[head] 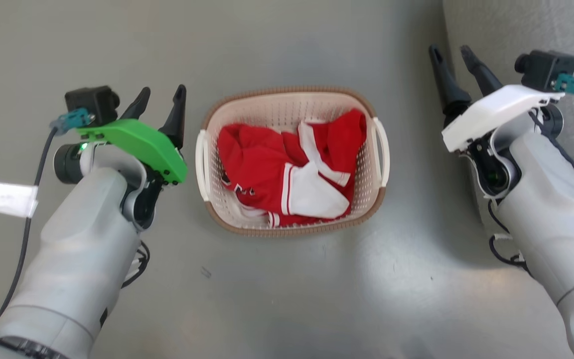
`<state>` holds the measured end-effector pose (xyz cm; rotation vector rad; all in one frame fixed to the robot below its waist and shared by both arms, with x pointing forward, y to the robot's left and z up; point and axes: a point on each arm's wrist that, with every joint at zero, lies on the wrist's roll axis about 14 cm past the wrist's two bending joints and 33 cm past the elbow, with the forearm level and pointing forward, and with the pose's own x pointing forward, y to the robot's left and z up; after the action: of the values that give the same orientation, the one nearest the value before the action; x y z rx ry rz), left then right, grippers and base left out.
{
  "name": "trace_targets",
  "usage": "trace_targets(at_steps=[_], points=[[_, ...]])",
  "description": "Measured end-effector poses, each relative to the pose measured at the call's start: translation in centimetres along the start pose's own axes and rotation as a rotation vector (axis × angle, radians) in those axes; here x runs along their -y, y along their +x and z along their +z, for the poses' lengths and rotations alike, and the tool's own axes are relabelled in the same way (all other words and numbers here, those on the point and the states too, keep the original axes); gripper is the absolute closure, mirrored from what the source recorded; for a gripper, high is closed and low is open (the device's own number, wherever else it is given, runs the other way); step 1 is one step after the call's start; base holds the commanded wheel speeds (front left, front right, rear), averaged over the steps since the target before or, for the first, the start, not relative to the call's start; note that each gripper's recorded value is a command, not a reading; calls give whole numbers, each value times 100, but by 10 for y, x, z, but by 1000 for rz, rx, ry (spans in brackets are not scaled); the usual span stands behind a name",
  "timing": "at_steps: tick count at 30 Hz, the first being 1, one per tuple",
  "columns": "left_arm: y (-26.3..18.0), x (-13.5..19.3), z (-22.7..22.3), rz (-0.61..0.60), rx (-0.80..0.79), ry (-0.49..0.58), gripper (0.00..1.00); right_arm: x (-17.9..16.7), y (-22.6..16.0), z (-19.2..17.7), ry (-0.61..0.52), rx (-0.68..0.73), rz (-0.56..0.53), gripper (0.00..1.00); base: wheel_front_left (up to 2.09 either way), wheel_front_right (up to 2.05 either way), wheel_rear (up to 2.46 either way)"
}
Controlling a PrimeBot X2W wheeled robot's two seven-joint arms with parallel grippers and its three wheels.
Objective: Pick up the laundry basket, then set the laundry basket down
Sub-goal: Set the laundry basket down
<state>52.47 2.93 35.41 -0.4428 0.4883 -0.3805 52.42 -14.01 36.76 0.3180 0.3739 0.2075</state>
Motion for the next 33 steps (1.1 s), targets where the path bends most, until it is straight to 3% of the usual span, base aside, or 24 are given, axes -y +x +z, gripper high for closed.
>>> trace_targets(at_steps=[14, 33], points=[[-59, 19, 64, -5, 228, 50, 0, -20, -55, 47, -12, 168, 3, 0, 0, 0, 0], [-153, 39, 93, 22, 459, 94, 0, -44, -127, 83, -50, 362, -6, 0, 0, 0, 0]])
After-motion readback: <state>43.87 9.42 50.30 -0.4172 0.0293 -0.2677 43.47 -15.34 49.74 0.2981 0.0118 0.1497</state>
